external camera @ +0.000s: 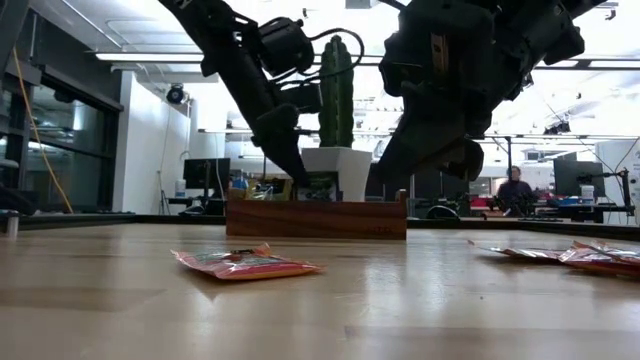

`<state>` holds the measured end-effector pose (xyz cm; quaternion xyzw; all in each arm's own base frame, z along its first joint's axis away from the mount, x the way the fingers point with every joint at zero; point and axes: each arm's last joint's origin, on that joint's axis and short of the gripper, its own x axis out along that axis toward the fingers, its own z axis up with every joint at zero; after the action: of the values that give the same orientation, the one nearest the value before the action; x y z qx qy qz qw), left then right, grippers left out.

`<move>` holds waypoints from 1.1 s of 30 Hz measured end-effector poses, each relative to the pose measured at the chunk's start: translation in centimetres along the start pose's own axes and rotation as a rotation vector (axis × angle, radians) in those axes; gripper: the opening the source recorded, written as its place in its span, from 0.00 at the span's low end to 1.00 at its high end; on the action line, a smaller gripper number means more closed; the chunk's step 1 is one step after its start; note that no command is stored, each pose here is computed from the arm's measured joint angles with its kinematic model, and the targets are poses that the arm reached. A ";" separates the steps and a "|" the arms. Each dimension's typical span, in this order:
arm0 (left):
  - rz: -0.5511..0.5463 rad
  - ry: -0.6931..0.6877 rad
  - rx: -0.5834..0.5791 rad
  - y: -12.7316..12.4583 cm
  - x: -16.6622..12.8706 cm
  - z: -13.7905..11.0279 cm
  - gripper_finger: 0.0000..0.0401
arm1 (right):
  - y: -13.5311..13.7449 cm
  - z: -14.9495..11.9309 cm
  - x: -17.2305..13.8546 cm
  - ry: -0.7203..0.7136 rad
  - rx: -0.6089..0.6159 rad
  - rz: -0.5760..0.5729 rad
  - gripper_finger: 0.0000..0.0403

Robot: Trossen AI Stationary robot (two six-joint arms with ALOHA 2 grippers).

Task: Pick & Place Tea
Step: Put the purple tea bag into the middle section of the wooden organizer, then put the orange tea bag into the right section of the wooden organizer

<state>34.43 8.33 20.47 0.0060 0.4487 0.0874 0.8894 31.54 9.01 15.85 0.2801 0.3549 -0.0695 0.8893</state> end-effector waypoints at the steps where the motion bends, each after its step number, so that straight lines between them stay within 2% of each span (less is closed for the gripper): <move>1: -0.011 -0.011 0.003 0.0 0.0 0.1 0.12 | 0.0 0.0 0.0 0.001 0.000 0.000 0.00; 10: -0.054 -0.076 0.033 -0.1 -0.9 0.7 0.40 | -0.1 0.1 0.0 0.002 0.005 -0.007 0.00; 13: -0.016 -0.096 0.065 0.1 -2.1 1.4 0.44 | -0.2 0.1 0.0 0.000 0.006 -0.014 0.00; 20: 0.114 -0.072 0.131 0.7 -6.4 2.7 0.45 | -0.6 0.5 0.1 -0.003 0.020 -0.020 0.00; 25: 0.127 -0.098 0.129 0.6 -8.5 1.2 0.45 | -0.4 0.9 -0.4 -0.025 0.001 -0.005 0.00; 29: 0.135 -0.110 0.121 0.4 -9.8 -1.2 0.45 | -0.1 1.5 -1.7 -0.062 -0.031 -0.004 0.00; 33: 0.125 -0.133 0.041 0.0 -10.5 -4.1 0.45 | -0.3 1.8 -3.6 -0.116 -0.050 -0.050 0.00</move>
<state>25.02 6.38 26.39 0.0582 0.3892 0.1330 0.9096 29.87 7.48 19.20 0.2446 0.3112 -0.0987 0.9130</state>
